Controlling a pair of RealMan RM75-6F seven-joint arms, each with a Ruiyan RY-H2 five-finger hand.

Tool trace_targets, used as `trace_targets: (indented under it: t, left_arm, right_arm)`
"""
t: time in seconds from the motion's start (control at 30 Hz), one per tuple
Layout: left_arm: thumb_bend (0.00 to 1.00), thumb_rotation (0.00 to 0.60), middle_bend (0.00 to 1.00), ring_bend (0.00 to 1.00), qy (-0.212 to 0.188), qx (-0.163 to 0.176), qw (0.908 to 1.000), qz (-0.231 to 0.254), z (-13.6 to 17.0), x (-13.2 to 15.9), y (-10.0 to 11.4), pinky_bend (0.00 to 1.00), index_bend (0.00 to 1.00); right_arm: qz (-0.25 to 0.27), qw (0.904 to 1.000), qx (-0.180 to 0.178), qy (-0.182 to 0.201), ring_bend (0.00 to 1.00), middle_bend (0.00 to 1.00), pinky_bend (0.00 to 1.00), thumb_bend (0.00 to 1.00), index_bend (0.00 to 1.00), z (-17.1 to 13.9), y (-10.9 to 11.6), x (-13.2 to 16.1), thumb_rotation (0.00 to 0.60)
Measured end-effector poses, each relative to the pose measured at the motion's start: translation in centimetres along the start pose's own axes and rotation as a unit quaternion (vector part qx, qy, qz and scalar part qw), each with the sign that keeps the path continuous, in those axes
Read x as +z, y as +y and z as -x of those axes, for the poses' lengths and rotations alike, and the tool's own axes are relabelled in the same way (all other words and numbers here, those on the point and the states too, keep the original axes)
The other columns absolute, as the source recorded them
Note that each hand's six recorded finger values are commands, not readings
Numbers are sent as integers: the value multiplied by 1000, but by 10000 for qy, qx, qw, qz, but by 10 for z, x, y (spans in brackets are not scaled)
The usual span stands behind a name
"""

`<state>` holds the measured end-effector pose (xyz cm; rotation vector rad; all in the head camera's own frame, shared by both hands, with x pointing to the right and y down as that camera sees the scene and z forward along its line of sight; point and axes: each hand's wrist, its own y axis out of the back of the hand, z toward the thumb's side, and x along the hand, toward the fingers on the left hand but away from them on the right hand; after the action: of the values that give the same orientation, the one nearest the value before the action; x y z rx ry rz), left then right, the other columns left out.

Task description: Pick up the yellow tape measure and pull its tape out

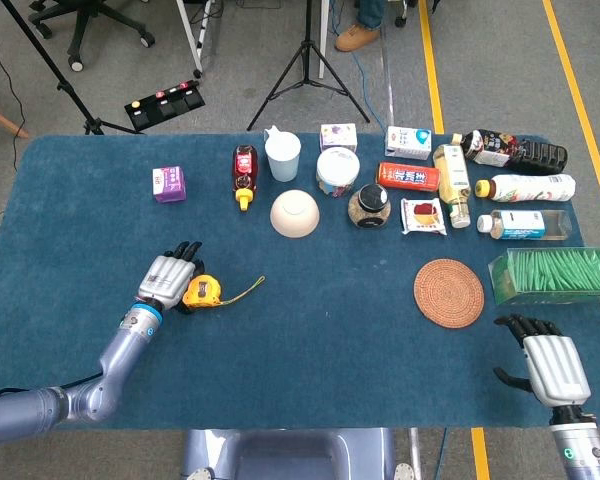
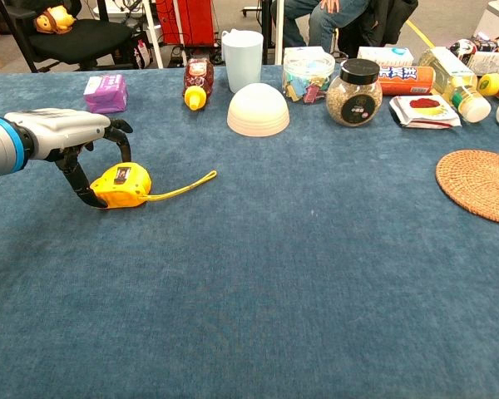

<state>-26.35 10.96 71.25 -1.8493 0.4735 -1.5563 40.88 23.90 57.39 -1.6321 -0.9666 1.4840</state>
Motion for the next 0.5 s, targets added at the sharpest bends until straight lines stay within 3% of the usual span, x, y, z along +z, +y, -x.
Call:
trace_targets:
  t: [0.5]
  left_arm:
    - [174, 600, 50, 0, -122, 212, 9996, 139, -10, 5, 1, 214, 333]
  right_arm:
    - [-29, 10000, -8, -82, 322, 311, 291, 151, 284, -3, 3, -3, 600]
